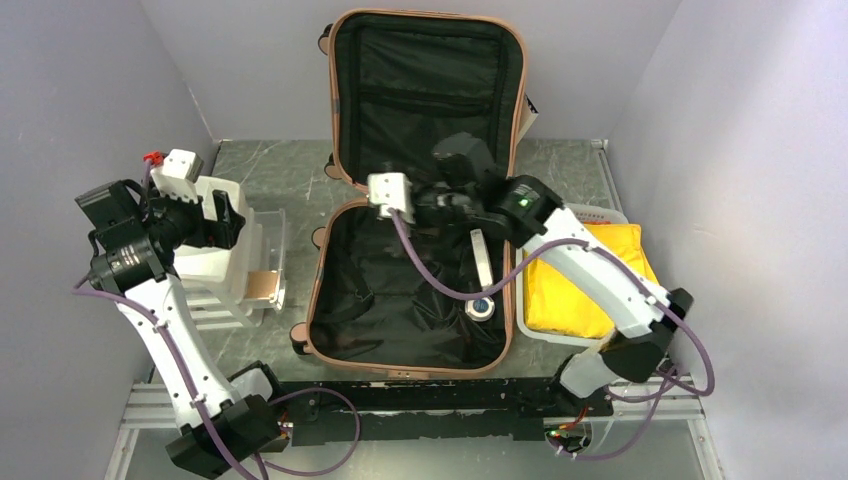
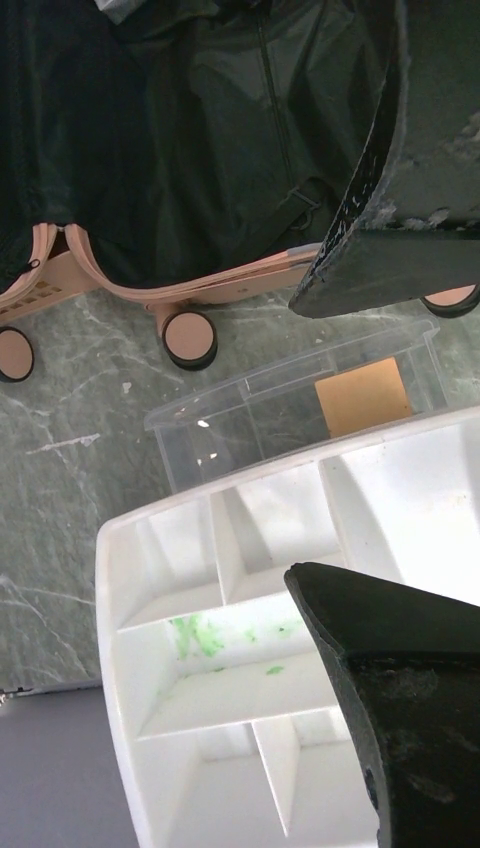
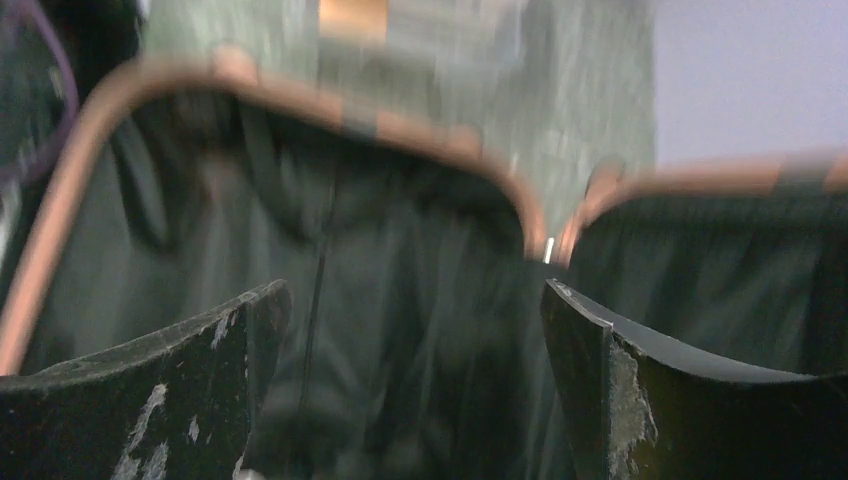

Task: Open, take out, and arrange the luggage
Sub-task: Place the personal item in the drawer, then pick up the personal item from the luggage.

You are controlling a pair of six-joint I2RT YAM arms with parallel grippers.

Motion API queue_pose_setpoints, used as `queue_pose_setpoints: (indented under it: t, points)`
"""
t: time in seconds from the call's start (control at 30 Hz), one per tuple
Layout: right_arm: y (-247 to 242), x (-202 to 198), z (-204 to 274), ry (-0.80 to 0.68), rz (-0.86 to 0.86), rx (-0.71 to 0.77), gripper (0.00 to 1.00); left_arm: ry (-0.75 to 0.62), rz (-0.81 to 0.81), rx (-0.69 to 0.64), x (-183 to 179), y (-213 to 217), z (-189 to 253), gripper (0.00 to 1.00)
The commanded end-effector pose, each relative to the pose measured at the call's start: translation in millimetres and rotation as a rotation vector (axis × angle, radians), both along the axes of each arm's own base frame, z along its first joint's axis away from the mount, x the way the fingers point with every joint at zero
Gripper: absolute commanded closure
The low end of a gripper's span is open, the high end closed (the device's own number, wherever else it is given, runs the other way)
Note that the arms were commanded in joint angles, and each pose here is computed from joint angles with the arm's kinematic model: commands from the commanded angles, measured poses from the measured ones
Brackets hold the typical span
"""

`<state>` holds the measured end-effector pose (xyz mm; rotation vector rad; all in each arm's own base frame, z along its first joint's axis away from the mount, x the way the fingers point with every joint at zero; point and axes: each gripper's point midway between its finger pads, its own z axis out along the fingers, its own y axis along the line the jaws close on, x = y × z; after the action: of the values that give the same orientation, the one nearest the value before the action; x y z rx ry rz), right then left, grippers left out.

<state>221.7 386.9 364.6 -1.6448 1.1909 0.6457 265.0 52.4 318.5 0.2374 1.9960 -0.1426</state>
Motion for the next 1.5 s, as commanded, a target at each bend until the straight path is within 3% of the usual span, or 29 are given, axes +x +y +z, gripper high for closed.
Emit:
queue_pose_setpoints:
  t: [0.0, 0.17, 0.3, 0.57, 0.9, 1.37, 1.47]
  points:
    - [-125, 20, -132, 0.136, -0.050, -0.486, 0.00, -0.075, -0.063, 0.007, 5, -9, 8, 0.04]
    - [-207, 4, -194, 0.281, -0.008, -0.721, 0.00, -0.076, -0.092, -0.046, 7, -16, 2, 0.04]
    - [-231, -14, -224, 0.229, 0.053, -0.789, 0.00, -0.079, -0.091, -0.050, 5, -18, -2, 0.04]
    - [-225, -32, -246, 0.255, 0.159, -0.747, 0.00, -0.063, -0.086, -0.051, 1, -19, -8, 0.04]
    - [-211, -17, -274, 0.266, 0.131, -0.764, 0.00, -0.061, -0.080, -0.068, 4, -18, -11, 0.04]
    - [-209, -35, -305, 0.303, 0.159, -0.828, 0.00, -0.054, -0.080, -0.082, 8, -16, -13, 0.04]
    - [-210, -31, -309, 0.291, 0.126, -0.846, 0.07, -0.054, -0.081, -0.090, 10, -16, -13, 0.04]
